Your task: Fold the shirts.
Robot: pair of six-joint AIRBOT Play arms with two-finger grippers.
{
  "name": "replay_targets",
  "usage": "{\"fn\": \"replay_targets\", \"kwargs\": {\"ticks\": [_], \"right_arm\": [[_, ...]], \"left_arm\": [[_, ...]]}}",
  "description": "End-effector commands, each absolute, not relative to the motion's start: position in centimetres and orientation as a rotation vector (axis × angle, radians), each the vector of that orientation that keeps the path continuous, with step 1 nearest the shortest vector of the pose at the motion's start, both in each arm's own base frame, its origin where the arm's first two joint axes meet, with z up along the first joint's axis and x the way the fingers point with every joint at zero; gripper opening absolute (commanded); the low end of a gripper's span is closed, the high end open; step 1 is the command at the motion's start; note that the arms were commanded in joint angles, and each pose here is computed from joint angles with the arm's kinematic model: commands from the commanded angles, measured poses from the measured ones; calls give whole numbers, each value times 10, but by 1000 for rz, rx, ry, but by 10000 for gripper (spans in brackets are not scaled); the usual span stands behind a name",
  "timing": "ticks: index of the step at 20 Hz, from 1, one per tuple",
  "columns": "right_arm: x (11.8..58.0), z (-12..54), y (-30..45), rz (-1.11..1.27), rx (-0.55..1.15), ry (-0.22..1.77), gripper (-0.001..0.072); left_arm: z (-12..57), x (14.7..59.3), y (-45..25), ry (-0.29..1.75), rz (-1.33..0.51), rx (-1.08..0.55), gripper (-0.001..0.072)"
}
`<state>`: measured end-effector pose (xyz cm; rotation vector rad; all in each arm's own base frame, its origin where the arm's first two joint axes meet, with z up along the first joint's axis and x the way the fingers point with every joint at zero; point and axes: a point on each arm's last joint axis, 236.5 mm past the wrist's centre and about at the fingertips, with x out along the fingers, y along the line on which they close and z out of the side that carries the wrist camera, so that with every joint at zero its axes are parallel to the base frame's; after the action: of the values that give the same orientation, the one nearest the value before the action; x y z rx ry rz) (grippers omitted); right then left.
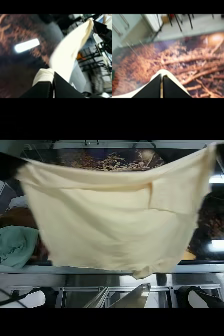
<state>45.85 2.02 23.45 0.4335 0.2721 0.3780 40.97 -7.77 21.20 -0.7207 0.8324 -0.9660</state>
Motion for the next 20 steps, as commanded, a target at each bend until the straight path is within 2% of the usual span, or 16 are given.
{"fn": "replay_targets", "kwargs": {"ticks": [1, 4, 8, 12, 15, 20], "right_arm": [[529, 109, 17, 325, 540, 462, 21], [559, 93, 17, 454, 646, 490, 22], [572, 80, 7, 469, 647, 507, 22], [536, 29, 17, 553, 580, 703, 21], [505, -29, 16, 520, 591, 851, 21], [466, -90, 7, 450, 629, 993, 21]], "left_arm": [[58, 464, -87, 1133, -897, -854, 13], [20, 495, -86, 1175, -907, -880, 13], [24, 533, -85, 1086, -893, -803, 16], [3, 530, -89, 1155, -894, -774, 16], [-47, 510, -74, 1342, -791, -733, 15], [-98, 481, -54, 1513, -672, -651, 14]]}}
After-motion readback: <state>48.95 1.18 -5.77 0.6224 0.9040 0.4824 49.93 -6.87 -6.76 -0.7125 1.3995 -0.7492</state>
